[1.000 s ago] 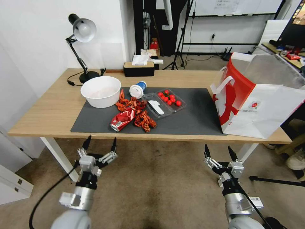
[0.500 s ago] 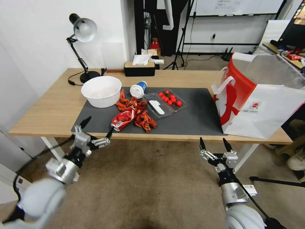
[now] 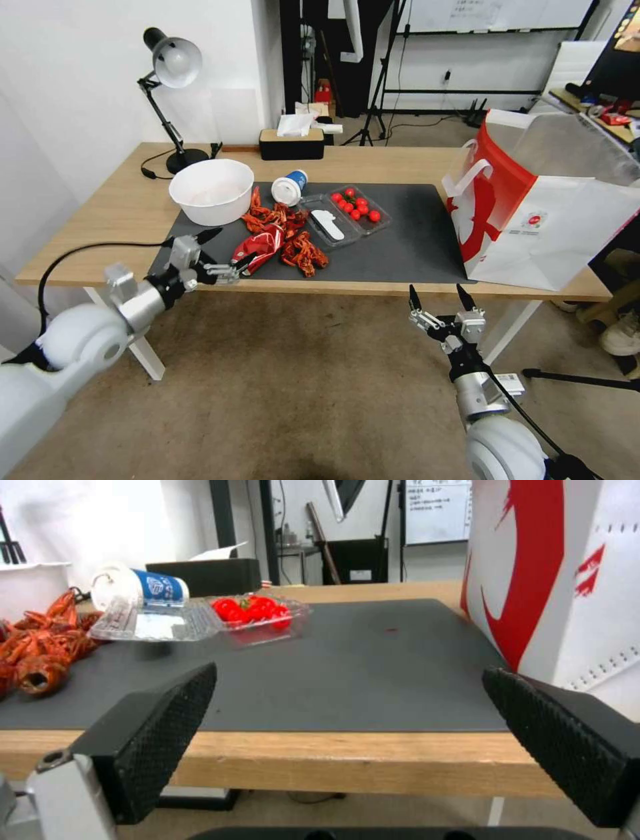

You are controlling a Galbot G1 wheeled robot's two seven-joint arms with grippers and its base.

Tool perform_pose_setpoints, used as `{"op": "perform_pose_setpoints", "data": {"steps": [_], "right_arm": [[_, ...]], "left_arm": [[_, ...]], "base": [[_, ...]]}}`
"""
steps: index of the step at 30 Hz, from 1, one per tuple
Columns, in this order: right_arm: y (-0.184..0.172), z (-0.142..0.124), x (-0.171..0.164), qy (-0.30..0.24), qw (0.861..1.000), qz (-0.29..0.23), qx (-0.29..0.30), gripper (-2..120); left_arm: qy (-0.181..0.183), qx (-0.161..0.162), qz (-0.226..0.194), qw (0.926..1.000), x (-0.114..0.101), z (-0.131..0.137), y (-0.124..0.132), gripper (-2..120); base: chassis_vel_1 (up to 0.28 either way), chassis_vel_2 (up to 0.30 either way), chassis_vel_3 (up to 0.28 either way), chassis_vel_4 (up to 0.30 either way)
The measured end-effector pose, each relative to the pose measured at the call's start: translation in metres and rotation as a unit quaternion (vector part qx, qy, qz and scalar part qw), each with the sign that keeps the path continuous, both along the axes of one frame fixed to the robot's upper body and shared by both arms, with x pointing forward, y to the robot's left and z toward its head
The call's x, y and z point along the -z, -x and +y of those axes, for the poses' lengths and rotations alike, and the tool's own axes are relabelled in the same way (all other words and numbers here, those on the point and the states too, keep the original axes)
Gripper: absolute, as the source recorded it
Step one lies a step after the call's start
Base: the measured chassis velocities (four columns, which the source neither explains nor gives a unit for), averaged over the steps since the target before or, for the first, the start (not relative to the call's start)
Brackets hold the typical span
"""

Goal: Pick up the trash from the table and place it into the takeout bag.

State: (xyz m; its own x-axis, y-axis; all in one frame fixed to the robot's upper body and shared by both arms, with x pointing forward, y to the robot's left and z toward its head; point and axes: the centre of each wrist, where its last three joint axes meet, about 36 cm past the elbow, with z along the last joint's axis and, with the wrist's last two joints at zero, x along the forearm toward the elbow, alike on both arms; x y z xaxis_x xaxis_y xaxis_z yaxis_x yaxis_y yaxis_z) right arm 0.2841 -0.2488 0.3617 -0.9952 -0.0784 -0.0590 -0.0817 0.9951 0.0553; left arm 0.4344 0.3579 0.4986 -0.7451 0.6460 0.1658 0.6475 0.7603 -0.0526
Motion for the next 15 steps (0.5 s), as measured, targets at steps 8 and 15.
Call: {"op": "perform_pose_setpoints", "data": {"steps": [8, 15], "right_arm": [[0.007, 0.004, -0.005, 0.003, 1.000, 0.002, 0.005, 100], [0.008, 0.002, -0.007, 0.010, 1.000, 0.005, 0.014, 100]], "left_arm": [[-0.050, -0.005, 0.043, 0.9978, -0.014, -0.013, -0.043, 100], [-0.119, -0.010, 0.090, 0.9887, -0.012, -0.025, -0.059, 100]], "base": [[0.000, 0.000, 0.000, 0.000], [0.000, 0.000, 0.000, 0.000]]}}
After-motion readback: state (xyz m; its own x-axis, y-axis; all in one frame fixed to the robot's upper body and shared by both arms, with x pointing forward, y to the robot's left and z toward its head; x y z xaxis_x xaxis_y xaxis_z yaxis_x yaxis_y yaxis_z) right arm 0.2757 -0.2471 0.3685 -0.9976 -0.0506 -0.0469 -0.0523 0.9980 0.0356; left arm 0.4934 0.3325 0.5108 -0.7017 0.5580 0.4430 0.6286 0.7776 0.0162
